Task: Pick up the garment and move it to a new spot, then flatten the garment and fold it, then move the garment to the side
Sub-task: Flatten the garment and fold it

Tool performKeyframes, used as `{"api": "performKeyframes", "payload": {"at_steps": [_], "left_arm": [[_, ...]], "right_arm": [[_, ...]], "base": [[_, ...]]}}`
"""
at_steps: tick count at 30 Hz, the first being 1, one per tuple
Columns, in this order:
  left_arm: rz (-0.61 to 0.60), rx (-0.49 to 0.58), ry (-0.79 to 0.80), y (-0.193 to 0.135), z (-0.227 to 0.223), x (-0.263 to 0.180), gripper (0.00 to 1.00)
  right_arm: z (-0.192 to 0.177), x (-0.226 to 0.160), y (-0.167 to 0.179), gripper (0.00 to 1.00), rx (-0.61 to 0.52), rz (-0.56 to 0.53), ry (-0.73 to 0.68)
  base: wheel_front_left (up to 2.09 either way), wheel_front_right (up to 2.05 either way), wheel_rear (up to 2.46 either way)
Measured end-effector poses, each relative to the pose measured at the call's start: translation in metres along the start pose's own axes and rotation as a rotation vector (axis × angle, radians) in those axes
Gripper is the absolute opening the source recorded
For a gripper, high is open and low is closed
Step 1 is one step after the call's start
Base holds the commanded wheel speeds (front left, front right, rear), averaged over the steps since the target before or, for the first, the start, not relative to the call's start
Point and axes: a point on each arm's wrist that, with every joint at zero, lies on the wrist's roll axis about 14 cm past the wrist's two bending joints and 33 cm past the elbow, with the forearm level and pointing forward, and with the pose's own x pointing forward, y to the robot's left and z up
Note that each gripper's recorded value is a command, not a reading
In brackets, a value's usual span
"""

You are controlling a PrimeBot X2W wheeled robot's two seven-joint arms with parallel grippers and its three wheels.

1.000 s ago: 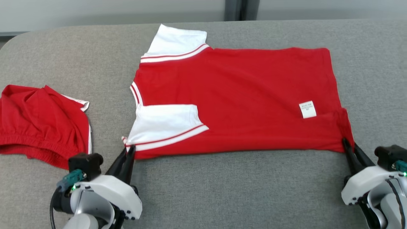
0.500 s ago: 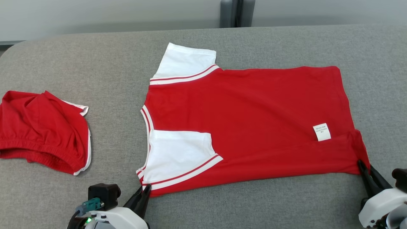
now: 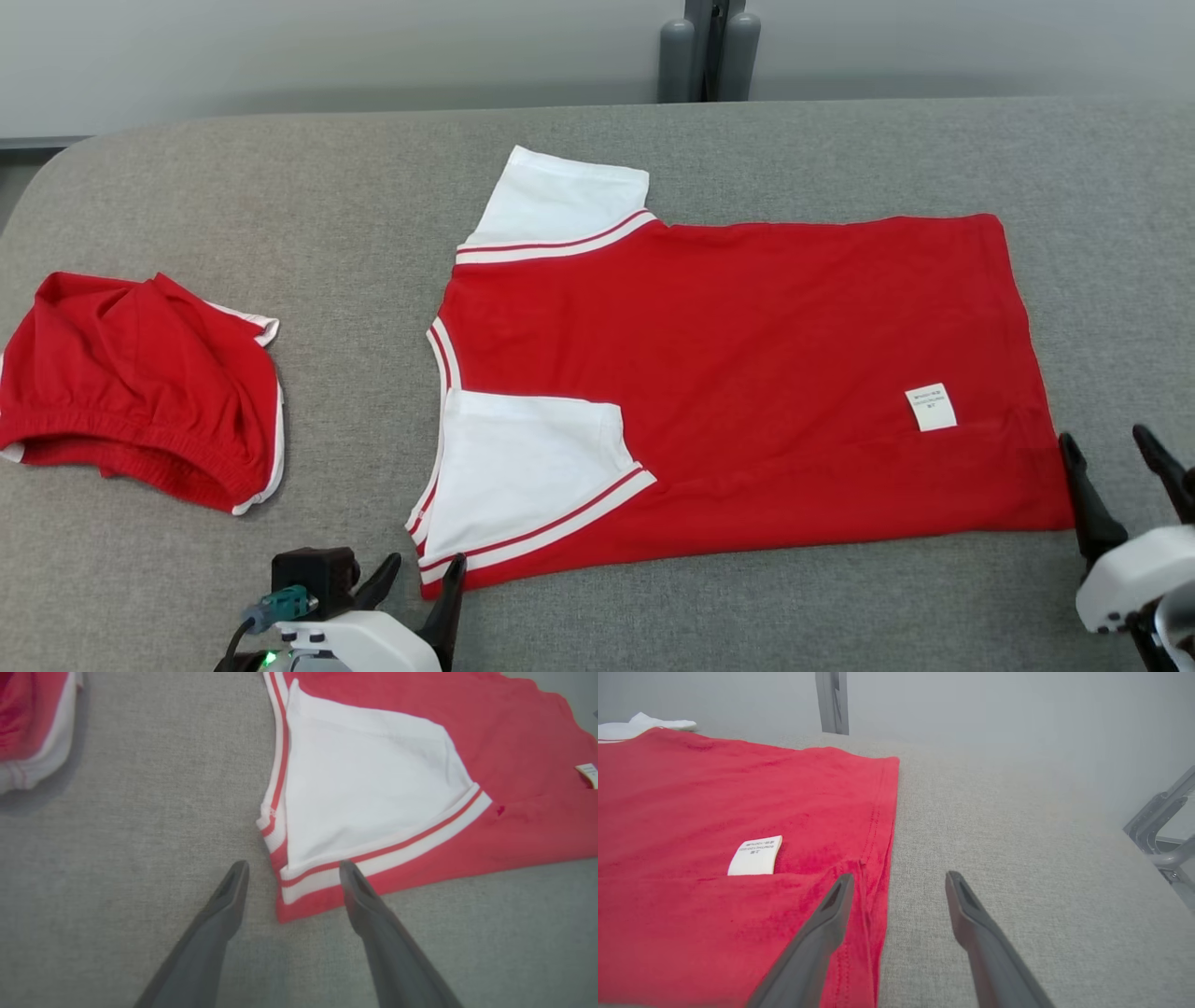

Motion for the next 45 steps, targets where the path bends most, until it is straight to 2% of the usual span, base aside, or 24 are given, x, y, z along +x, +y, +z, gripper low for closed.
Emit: {"api": "performKeyframes", "payload": {"at_steps": [4, 6, 9, 15, 21, 27, 32, 45], "left_arm": [[0.006, -0.005, -0.060, 0.001, 0.011, 0.005, 1.00], [0.021, 0.002, -0.184, 0.005, 0.040, 0.008, 1.00], [0.031, -0.005, -0.268, 0.006, 0.060, 0.009, 1.00], [-0.011, -0.014, -0.525, -0.013, 0.114, 0.005, 1.00], [-0.059, -0.031, -0.626, -0.033, 0.130, -0.002, 1.00], [-0.075, 0.018, -0.712, -0.046, 0.145, -0.017, 1.00], [-0.072, 0.108, -0.768, -0.054, 0.146, -0.036, 1.00], [-0.019, 0.189, -0.730, -0.046, 0.120, -0.039, 1.00]], "right_arm": [[0.028, 0.006, 0.007, 1.00, -0.028, -0.002, -0.093], [0.049, 0.007, 0.024, 1.00, -0.029, 0.018, -0.167], [0.065, 0.009, 0.034, 1.00, -0.036, 0.033, -0.218], [0.106, 0.004, 0.069, 1.00, -0.020, 0.079, -0.351], [0.134, -0.011, 0.089, 1.00, 0.006, 0.105, -0.445], [0.141, -0.036, 0.099, 1.00, 0.032, 0.111, -0.496], [0.132, -0.054, 0.102, 1.00, 0.048, 0.104, -0.495], [0.124, -0.075, 0.083, 1.00, 0.075, 0.035, -0.502]], "base": [[0.00, 0.00, 0.00], [0.00, 0.00, 0.00], [0.00, 0.00, 0.00], [0.00, 0.00, 0.00], [0.00, 0.00, 0.00], [0.00, 0.00, 0.00], [0.00, 0.00, 0.00], [0.00, 0.00, 0.00]]}}
